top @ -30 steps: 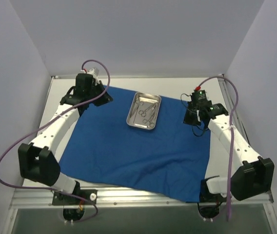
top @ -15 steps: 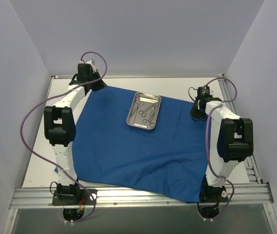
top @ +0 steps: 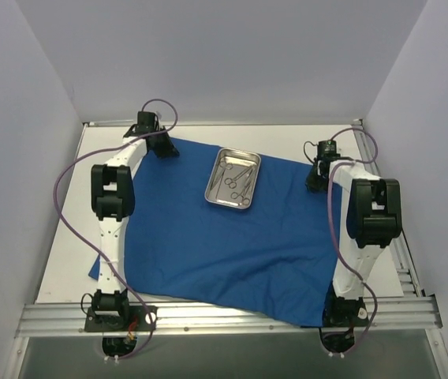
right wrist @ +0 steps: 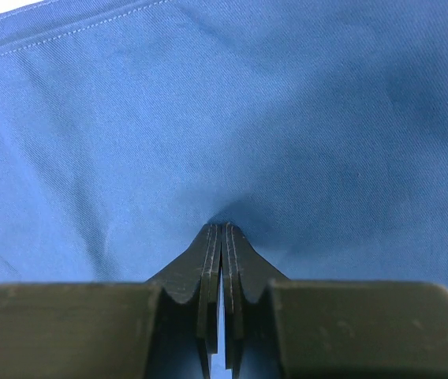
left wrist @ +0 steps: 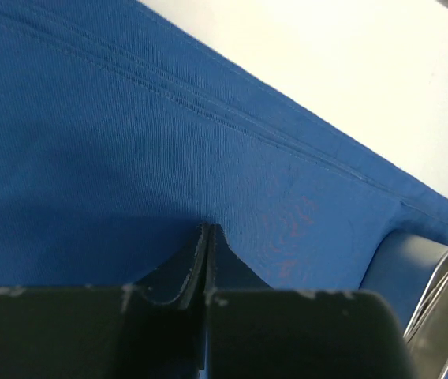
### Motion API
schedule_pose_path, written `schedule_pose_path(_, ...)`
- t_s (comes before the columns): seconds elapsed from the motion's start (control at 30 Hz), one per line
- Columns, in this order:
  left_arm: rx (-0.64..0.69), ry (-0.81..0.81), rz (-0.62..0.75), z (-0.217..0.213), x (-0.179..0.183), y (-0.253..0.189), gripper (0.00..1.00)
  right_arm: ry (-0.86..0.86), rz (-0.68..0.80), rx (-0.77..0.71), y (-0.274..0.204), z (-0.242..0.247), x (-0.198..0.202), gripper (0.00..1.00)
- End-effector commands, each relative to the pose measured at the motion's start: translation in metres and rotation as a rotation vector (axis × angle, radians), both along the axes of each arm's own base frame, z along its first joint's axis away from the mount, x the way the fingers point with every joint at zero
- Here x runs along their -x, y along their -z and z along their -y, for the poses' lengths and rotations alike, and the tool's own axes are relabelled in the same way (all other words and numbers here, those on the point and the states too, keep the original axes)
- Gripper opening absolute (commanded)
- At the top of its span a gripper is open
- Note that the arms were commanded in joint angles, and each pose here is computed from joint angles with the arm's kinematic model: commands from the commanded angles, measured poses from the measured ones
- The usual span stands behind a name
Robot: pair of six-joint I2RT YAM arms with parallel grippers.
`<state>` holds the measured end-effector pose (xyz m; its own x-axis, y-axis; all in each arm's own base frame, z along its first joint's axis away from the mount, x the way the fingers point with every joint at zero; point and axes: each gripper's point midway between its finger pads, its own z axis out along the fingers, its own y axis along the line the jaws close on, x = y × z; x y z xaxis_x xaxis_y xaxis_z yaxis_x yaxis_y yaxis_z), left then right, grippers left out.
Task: Open and lay out the surgical kit
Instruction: Open the surgical kit at the center of the board, then smooth out the surgical kit at the center of the board.
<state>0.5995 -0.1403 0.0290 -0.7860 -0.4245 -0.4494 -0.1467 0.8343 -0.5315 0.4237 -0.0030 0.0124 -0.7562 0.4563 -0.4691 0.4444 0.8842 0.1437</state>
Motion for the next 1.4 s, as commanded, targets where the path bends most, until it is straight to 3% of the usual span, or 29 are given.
schedule_pose_path(0.0, 0.017, 0.005, -0.03, -0.005, -0.003, -0.004, 0.02, 0.018, -0.003, 0.011, 0.006, 0.007, -0.008, 0.0)
schedule_pose_path(0.27, 0.049, 0.056, -0.104, 0.0, -0.011, 0.033, 0.02, 0.037, -0.053, 0.019, 0.027, 0.013, -0.011, 0.0)
schedule_pose_path(0.73, 0.207, 0.037, -0.013, 0.003, -0.048, 0.029, 0.02, 0.039, -0.081, -0.018, 0.054, 0.032, -0.044, 0.0)
schedule_pose_path(1.17, 0.298, -0.018, 0.129, -0.021, -0.083, 0.005, 0.02, -0.018, -0.088, -0.034, 0.063, 0.025, -0.076, 0.0)
schedule_pose_path(1.23, 0.322, -0.036, 0.157, -0.039, -0.089, -0.006, 0.02, -0.004, -0.097, -0.034, 0.06, 0.026, -0.076, 0.0)
schedule_pose_path(1.37, 0.323, 0.001, 0.255, -0.031, -0.095, -0.045, 0.02, 0.028, -0.077, -0.067, 0.058, 0.022, -0.061, 0.0)
